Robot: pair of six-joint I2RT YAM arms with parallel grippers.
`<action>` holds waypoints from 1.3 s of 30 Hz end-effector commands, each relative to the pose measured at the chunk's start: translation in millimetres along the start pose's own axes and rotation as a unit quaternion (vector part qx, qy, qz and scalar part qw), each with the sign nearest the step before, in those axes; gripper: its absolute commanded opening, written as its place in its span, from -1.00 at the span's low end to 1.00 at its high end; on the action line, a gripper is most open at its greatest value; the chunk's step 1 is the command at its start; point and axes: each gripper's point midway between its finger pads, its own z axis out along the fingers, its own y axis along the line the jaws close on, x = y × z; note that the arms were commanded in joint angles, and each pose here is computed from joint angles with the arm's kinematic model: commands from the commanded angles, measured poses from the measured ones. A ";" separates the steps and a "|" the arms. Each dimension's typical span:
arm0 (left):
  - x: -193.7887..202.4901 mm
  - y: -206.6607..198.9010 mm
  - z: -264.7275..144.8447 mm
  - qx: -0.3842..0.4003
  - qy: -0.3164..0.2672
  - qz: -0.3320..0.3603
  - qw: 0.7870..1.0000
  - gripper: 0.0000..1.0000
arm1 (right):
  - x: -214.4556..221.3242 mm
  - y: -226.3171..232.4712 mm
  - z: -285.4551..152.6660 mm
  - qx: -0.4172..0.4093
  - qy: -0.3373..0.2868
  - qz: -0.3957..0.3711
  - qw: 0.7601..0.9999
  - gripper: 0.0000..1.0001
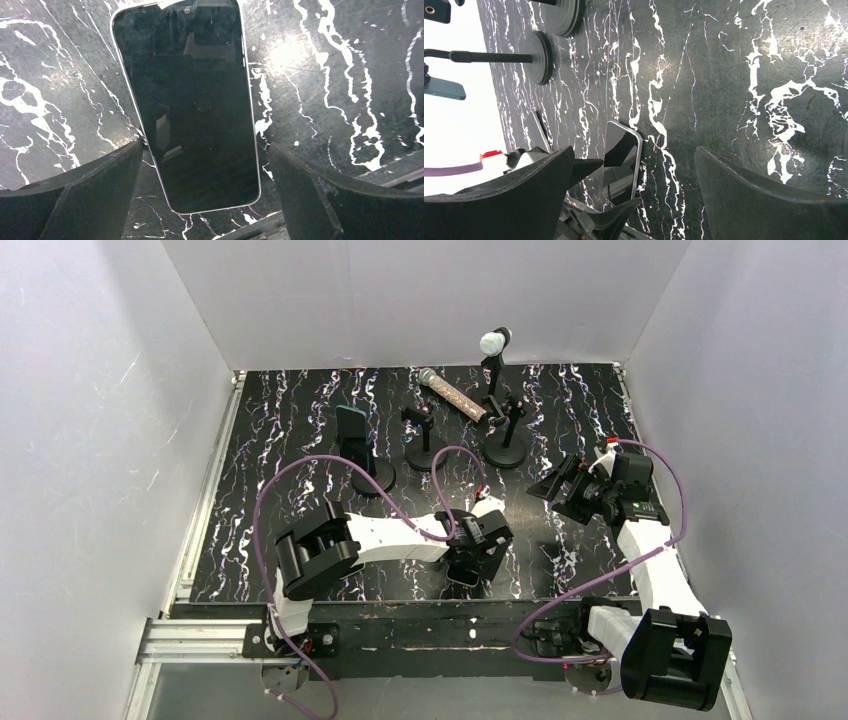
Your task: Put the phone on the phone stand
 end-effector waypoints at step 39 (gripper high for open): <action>-44.1 17.7 -45.2 -0.006 -0.110 0.016 0.994 -1.00 | 8.9 15.5 7.3 -0.062 0.039 -0.004 0.997 0.94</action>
